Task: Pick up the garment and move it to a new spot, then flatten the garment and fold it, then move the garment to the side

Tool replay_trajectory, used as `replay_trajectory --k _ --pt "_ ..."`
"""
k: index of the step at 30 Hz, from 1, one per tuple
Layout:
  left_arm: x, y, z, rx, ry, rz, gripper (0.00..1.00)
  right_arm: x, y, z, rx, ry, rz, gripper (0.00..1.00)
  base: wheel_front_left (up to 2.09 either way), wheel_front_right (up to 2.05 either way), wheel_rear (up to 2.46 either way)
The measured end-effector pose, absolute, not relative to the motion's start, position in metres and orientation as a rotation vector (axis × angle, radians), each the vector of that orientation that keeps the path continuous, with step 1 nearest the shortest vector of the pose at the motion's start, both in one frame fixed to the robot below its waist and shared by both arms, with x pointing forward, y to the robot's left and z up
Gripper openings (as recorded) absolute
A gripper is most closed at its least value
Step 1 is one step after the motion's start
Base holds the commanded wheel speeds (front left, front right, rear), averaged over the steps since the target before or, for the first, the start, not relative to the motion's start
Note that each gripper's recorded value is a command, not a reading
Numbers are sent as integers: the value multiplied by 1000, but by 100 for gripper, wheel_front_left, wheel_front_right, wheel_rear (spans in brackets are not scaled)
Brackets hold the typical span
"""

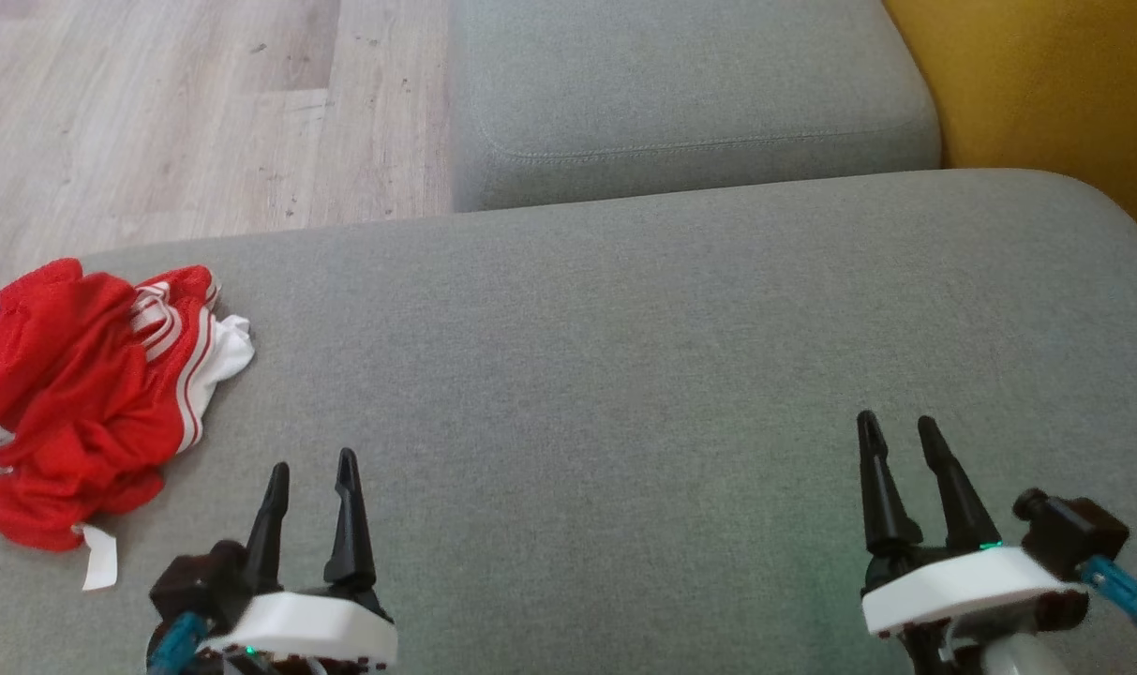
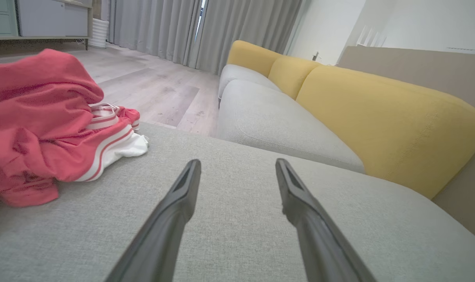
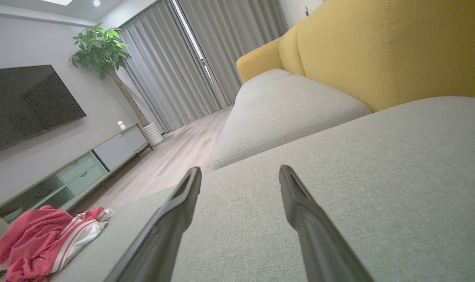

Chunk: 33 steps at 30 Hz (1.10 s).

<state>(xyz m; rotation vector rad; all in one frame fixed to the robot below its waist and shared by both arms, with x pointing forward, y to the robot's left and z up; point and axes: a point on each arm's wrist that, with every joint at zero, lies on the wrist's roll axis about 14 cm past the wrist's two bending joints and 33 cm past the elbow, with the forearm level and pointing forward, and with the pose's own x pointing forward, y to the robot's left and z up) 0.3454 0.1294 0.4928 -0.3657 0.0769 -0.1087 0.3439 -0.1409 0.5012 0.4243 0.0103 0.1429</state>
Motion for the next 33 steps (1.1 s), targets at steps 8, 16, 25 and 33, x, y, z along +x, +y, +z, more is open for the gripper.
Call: replay_trajectory --k 8,16,25,33 --pt "339 125 492 -232 56 -131 100 339 -139 505 312 -18 157 100 0 0 0" --pt "337 118 496 -137 23 -164 100 336 -135 509 224 -43 179 100 0 0 0" --pt "332 111 502 -4 -36 -199 100 334 -128 516 102 -84 210 100 0 0 0" --pt "327 104 507 106 -86 -224 100 330 -123 523 4 -121 235 100 0 0 0"
